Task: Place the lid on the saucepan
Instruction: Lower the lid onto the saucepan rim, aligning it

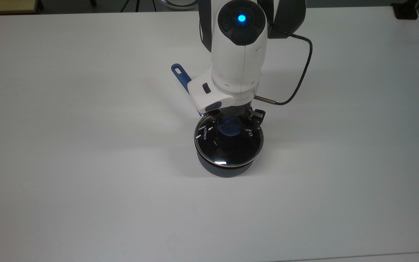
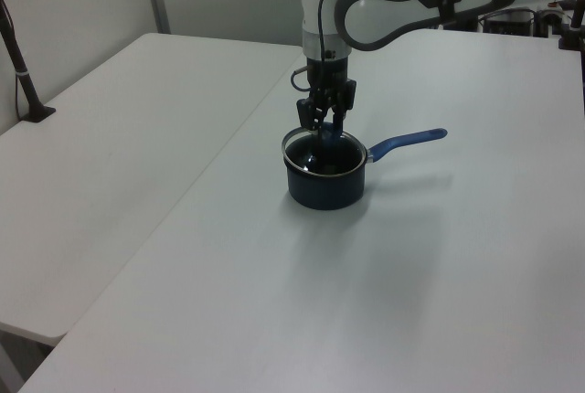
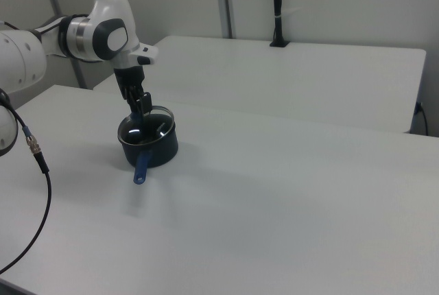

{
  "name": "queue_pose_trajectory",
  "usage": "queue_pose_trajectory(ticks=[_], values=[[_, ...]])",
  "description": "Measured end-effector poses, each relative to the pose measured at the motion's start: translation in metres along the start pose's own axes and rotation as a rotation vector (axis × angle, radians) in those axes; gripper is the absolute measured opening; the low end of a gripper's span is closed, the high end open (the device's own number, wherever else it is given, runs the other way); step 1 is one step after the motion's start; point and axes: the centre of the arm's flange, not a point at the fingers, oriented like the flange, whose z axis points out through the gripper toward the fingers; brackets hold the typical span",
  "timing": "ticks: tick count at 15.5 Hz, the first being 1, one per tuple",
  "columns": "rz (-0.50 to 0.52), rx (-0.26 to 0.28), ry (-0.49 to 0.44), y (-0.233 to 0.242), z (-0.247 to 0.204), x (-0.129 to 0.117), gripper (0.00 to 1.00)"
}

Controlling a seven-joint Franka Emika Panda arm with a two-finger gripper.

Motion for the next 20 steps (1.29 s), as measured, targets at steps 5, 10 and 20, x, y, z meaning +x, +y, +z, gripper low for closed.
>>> queue_pose_trajectory(ticks=[5, 10, 20], values=[[-0.004, -0.002, -0.005, -0.003, 0.006, 0.0, 0.64], [-0.03, -0.015, -0.035, -0.004, 0.012, -0.005, 0.6], [-0.084, -0.047, -0.12, -0.006, 0.013, -0.018, 0.61]])
